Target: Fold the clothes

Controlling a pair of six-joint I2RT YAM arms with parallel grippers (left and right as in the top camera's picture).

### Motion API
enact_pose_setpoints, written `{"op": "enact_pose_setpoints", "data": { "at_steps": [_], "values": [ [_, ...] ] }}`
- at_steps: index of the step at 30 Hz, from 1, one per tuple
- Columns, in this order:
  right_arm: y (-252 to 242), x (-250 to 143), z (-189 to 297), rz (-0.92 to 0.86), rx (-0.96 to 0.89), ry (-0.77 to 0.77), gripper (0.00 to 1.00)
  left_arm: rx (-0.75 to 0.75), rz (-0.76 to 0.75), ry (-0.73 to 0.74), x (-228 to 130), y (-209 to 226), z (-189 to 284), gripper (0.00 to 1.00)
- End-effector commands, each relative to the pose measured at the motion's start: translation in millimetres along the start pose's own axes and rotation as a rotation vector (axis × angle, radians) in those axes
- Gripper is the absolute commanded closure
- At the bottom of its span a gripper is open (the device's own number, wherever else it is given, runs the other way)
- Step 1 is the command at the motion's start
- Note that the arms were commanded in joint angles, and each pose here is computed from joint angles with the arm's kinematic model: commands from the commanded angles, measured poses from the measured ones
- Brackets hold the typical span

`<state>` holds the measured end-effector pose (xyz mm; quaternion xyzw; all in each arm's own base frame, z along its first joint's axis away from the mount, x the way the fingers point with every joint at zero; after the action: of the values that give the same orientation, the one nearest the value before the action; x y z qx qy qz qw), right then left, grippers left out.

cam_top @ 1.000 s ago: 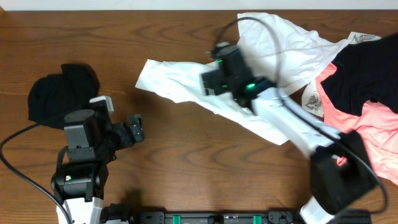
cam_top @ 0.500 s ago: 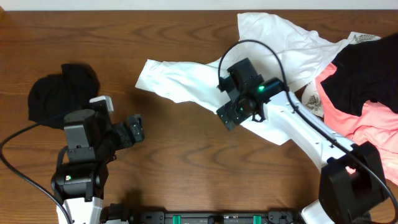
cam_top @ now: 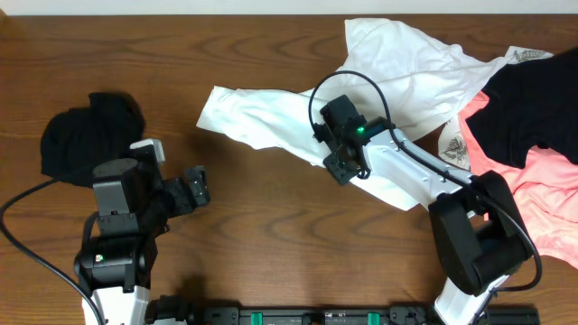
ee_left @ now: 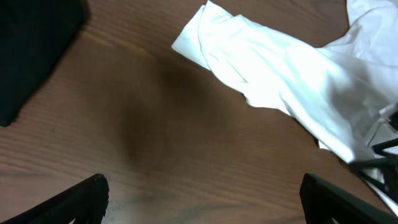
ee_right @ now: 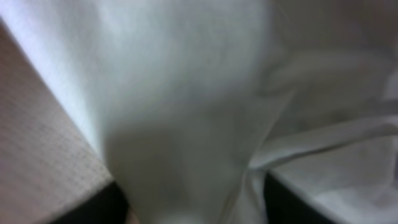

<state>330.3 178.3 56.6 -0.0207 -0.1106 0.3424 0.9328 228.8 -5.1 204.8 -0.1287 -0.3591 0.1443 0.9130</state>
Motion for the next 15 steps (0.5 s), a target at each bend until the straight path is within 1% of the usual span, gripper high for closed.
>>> {"op": "enact_pose_setpoints", "data": {
  "at_steps": [1,2,4,6,9,11,14,15],
  "values": [
    [-1.0,3.7,-0.6,-0.003,-0.028,-0.013,0.90,-0.011,-0.013,-0.019,6.8,-4.3,4.6,0.02],
    [-0.7,5.1,0.7,-0.006,-0.025,-0.018,0.99,-0.011,-0.013,-0.019,6.8,-4.3,4.6,0.02],
    [4.2,6.8,2.6,0.001,0.001,-0.026,0.99,-0.011,-0.013,-0.019,6.8,-4.3,4.6,0.02],
    [19.7,9.6,7.0,0.060,0.093,-0.048,0.99,-0.011,-0.013,-0.019,6.8,-4.3,4.6,0.02],
    [58.1,15.9,25.4,0.202,0.345,-0.131,0.99,-0.011,-0.013,-0.019,6.8,-4.3,4.6,0.02],
    [80.3,21.9,45.2,0.270,0.507,-0.215,0.99,-0.011,-0.013,-0.019,6.8,-4.3,4.6,0.02],
    [99.4,27.6,75.0,0.337,0.655,-0.321,0.99,-0.011,-0.013,-0.019,6.8,-4.3,4.6,0.02],
    [102.3,28.1,81.2,0.354,0.677,-0.343,0.99,-0.011,-0.013,-0.019,6.8,-4.3,4.6,0.02]
  ]
}}
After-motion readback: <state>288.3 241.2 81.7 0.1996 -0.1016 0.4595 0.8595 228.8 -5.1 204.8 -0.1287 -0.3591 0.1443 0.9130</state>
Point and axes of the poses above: each gripper's point midway between its finger pads, its own z axis back along the fingers, its own y axis along the line the jaws close on, x = y × z, the point moved 4 cm from there along z, back along the fingers, and after that the axes turned 3 degrees about z, right-handed, at the moved point
